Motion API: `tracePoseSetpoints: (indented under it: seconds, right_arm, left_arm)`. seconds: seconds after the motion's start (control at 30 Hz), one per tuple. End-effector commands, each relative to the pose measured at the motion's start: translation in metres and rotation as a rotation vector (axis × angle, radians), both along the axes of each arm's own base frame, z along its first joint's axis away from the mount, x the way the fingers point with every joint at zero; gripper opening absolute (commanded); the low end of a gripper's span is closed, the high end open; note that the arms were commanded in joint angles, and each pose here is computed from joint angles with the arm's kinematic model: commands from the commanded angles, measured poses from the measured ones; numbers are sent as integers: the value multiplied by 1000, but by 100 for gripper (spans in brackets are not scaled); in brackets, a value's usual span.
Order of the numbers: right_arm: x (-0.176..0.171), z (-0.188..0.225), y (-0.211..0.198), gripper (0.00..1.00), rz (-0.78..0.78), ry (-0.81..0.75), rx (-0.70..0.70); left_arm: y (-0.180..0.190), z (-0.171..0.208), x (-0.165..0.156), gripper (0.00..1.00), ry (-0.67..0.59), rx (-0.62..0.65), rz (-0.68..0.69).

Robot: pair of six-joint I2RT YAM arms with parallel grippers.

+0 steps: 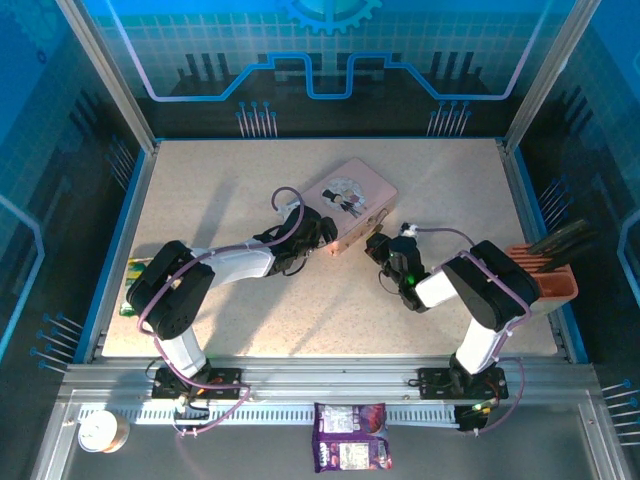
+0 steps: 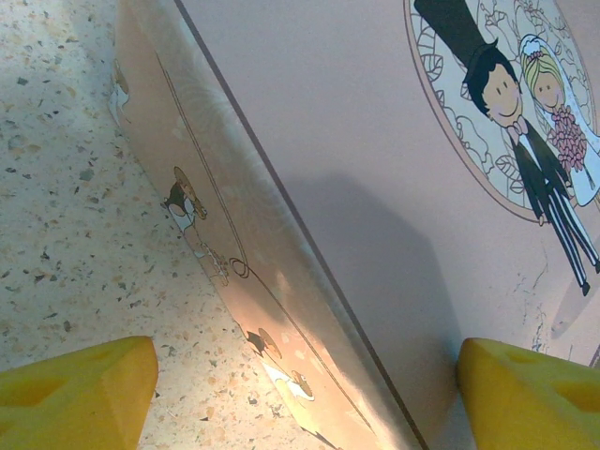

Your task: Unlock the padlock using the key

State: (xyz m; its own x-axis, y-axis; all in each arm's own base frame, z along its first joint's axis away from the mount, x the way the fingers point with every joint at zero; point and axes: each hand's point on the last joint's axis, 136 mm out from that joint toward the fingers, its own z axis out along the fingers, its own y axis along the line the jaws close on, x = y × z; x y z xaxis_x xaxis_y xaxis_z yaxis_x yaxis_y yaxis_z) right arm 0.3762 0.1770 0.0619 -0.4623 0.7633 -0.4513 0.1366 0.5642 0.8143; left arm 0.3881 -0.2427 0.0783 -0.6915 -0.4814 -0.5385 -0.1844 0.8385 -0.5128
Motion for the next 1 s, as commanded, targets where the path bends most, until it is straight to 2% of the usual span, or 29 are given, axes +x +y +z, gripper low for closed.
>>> tracePoseSetpoints:
  seconds: [0.0, 0.33, 0.57, 0.73, 0.97]
  right_arm:
    - [6, 19, -8, 0, -12, -68, 33]
    - [-12, 8, -26, 0, 9, -14, -39]
    - [-39, -5, -16, 0, 151, 69, -123]
    - [-70, -11, -9, 0, 280, 136, -238]
    - [-104, -13, -7, 0, 417, 236, -456]
  left_arm:
    - [22, -50, -29, 84, 166, 143, -6]
    - [22, -40, -26, 85, 142, 130, -20]
    - [17, -5, -25, 87, 53, 77, -127]
    - [18, 30, -38, 92, -70, 77, -233]
    - [49, 37, -65, 94, -159, 98, -248]
